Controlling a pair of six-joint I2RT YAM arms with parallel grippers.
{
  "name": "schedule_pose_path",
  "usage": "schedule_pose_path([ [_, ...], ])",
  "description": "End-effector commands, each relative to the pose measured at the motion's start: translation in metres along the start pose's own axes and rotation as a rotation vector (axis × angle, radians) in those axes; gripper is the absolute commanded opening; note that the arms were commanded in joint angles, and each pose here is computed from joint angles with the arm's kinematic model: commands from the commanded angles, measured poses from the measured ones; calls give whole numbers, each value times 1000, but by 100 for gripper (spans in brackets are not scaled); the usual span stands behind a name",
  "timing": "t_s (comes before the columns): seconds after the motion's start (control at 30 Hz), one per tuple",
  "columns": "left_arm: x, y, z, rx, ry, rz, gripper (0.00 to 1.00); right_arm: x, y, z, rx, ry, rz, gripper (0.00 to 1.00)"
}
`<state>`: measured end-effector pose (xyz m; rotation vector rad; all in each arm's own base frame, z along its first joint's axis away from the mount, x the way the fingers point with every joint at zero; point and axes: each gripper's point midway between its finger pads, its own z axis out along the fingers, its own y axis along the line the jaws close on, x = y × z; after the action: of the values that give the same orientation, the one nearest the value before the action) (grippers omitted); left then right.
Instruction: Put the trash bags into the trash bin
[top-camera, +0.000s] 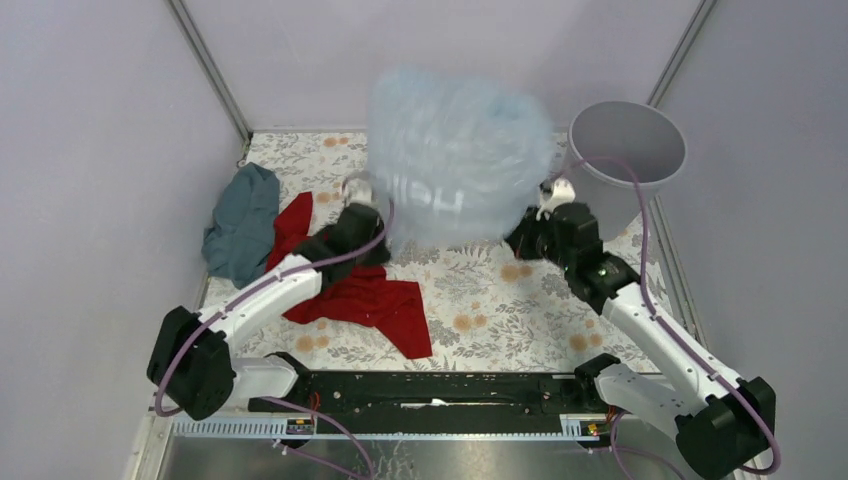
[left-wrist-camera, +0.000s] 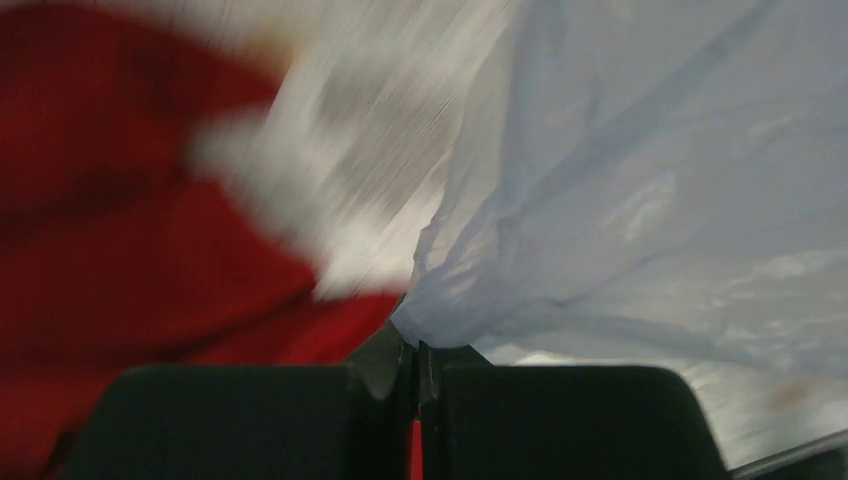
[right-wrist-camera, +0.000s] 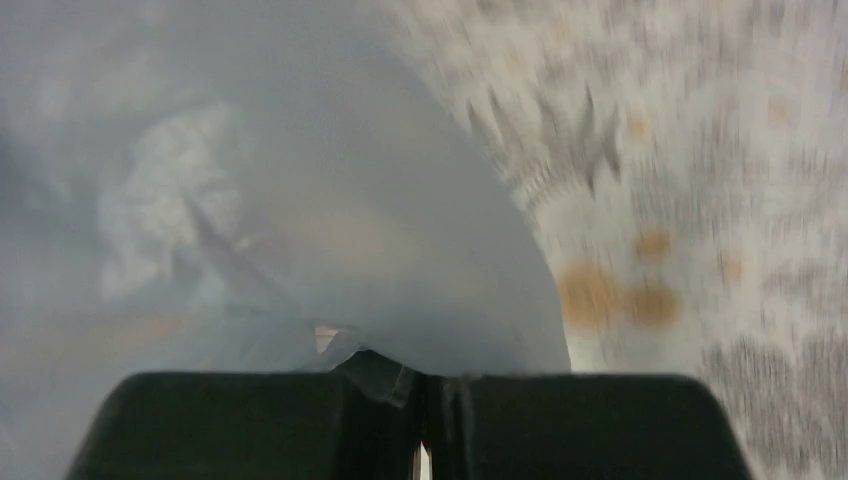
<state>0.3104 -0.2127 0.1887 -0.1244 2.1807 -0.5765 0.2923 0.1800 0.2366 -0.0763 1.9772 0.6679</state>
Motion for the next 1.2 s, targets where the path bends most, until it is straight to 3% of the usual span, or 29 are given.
schedule_pose_path([
  [0.0, 1, 5, -40, 34, -28, -40, 0, -7, 15, -27, -63, -43, 30, 0],
  [0.23, -43, -45, -94, 231, -98, 8, 0, -16, 64, -39, -266, 91, 12, 0],
  [0.43, -67, -85, -138, 435, -158, 4, 0, -32, 91, -58, -389, 71, 27, 0],
  [0.63, -65, -133, -136, 669, -85, -78, 0, -36, 125, -50, -529, 97, 56, 8],
  [0.87, -57, -145, -118, 685, -42, -101, 0, -15, 163, -28, -539, 161, 51, 20],
  [1.0, -55, -140, -116, 662, -45, -85, 0, -5, 167, -19, -530, 196, 23, 1],
  [1.17, -39, -143, -118, 713, 16, -80, 20, 12, 157, -18, -533, 225, -67, 0],
])
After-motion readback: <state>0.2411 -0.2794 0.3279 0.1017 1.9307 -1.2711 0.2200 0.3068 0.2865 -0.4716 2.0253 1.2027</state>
